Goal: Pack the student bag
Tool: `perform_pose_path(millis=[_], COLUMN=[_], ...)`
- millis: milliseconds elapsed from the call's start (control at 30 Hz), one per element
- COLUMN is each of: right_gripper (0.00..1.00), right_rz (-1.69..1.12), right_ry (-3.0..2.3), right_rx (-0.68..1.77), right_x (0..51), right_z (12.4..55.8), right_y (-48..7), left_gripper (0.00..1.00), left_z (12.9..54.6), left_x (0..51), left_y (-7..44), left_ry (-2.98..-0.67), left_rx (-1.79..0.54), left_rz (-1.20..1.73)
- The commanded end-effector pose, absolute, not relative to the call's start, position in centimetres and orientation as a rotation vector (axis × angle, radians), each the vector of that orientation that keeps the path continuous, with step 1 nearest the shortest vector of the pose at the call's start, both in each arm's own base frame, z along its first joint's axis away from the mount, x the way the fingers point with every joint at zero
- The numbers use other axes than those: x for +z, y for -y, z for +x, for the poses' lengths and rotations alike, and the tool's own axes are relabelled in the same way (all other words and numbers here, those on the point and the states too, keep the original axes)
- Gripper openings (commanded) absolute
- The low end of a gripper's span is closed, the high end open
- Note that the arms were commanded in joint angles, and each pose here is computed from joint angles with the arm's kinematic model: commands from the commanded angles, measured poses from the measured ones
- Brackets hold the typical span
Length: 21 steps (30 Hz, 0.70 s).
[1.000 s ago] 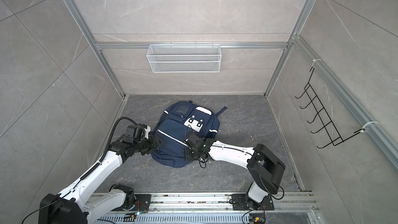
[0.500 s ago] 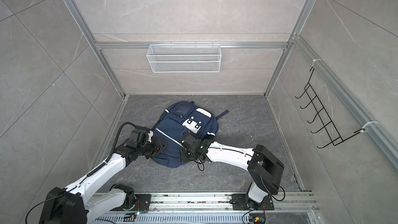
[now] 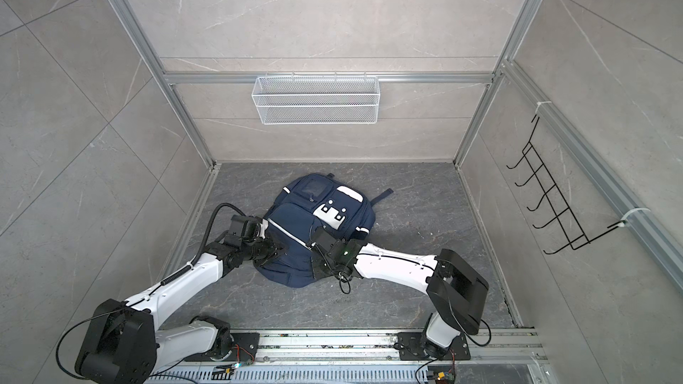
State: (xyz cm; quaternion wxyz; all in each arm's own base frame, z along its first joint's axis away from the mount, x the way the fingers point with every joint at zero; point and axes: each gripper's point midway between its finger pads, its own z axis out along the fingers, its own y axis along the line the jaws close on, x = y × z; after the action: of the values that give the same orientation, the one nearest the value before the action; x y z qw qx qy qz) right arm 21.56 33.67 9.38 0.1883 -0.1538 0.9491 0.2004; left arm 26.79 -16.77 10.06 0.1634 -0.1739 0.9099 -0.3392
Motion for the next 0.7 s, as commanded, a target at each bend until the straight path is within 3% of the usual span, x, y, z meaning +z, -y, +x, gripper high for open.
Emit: perform_pose_path(millis=[0,200,367,533,667], right_gripper=[0.0,0.0,0.0,0.28,0.38], right_rz=[-0.376,-0.186,-0.173,-0.154,-0.119], right_ry=[-2.674,-2.706,-2.712,-2.725,-2.715], right_rx=[0.416,0.371,0.424,0.445,0.445], right_x=[9.6,8.7,8.6,8.3,8.3], right_z=[22.7,26.0,26.5,25.7,25.2], right_y=[-29.3,-24.4,-24.9,-24.5,-23.7], left_gripper=[0.0,0.0,0.0,0.0,0.0], left_z=[27.8,27.0,26.5,25.9,25.6], left_x=[11.7,11.6,11.3,11.4,11.7], left_y=[15.9,15.8,16.0,16.6,17.2], left_ry=[-2.539,-2.544,-2.55,-2.548,-2.545], left_rx=[-0.896,-0.905,-0.935,-0.968,-0.977], left_rz=[-0.444,-0.446,-0.455,-0.446,-0.426])
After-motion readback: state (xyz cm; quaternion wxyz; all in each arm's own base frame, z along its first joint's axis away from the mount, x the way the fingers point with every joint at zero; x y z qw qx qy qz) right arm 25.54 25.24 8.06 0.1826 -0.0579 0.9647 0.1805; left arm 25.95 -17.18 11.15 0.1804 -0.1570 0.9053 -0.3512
